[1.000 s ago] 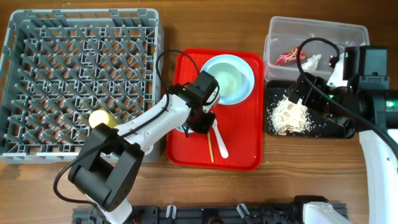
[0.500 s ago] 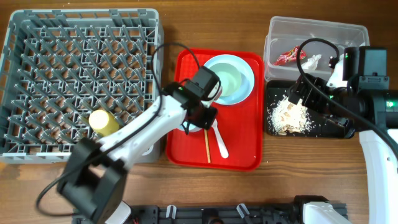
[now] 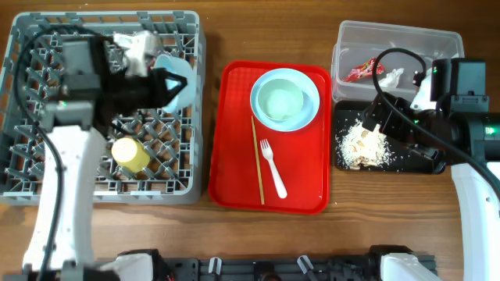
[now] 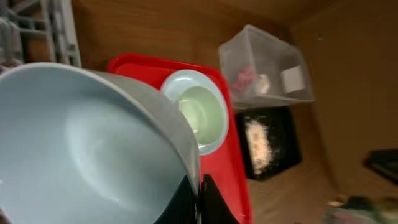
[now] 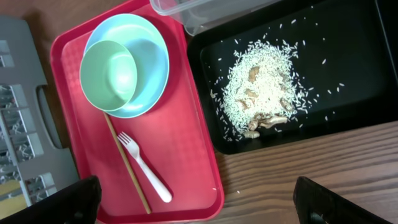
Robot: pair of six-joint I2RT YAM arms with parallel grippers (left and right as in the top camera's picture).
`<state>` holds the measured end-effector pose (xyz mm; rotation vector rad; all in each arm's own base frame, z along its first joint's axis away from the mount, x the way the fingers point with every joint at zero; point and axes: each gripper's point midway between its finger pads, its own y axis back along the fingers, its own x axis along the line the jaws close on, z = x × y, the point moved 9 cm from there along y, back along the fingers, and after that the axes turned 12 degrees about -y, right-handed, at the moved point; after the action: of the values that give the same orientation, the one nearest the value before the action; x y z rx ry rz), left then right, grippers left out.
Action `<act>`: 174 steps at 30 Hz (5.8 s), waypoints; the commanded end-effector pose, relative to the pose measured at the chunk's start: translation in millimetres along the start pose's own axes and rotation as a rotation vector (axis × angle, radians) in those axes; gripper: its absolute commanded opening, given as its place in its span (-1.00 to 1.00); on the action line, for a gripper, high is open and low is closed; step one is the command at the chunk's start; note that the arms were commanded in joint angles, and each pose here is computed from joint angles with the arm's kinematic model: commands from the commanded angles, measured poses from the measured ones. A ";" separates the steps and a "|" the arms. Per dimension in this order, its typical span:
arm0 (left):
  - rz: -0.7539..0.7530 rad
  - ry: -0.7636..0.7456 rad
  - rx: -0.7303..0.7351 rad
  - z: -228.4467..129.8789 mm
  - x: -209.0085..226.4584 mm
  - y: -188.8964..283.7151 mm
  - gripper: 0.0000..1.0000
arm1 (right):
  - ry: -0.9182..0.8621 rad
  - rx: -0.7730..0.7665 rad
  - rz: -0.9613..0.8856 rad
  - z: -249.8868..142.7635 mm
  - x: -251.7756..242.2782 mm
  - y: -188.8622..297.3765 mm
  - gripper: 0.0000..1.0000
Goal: Sort waste into correct bins and load items into the dishwasher rack
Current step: 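Set the light-blue bowl upside down in the dish rack, then grasp the green bowl from the white plate with the left gripper, then place the green bowl into the back of the dish rack, then reach the left gripper to the chopsticks on the red tray and grasp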
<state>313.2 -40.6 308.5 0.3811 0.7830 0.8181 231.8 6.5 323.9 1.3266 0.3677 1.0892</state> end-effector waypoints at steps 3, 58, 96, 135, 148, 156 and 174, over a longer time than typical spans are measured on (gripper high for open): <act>-0.321 0.192 -0.040 -3.1 58.1 -3.8 -0.92 | -0.014 0.003 0.001 0.3 -0.3 0.7 0.99; 0.172 -0.314 0.011 45.0 -117.2 -120.5 1.00 | -0.045 -0.054 -0.231 -1.1 -23.0 4.1 0.99; 0.273 -0.389 0.265 -26.7 -117.0 -240.3 -0.92 | -0.026 -0.030 -0.247 -4.5 -25.4 3.9 0.99; -0.129 0.522 -0.011 5.5 211.3 -49.9 0.14 | -0.026 -0.034 -0.244 -3.7 -24.9 3.8 1.00; 0.034 0.480 -0.180 22.3 190.0 60.1 1.00 | -0.026 -0.035 -0.243 -3.6 -24.8 3.8 1.00; 0.246 0.121 -0.072 56.8 39.7 30.7 1.00 | -0.087 -0.037 -0.242 -4.3 -25.0 3.8 0.99; 0.525 0.250 0.684 -103.1 -77.6 -166.7 1.00 | -0.097 -0.029 -0.259 -6.3 -27.0 4.3 1.00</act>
<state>298.6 -201.2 212.1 1.0660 1.1538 0.9298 211.7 -9.1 315.5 1.2803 0.4453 0.8316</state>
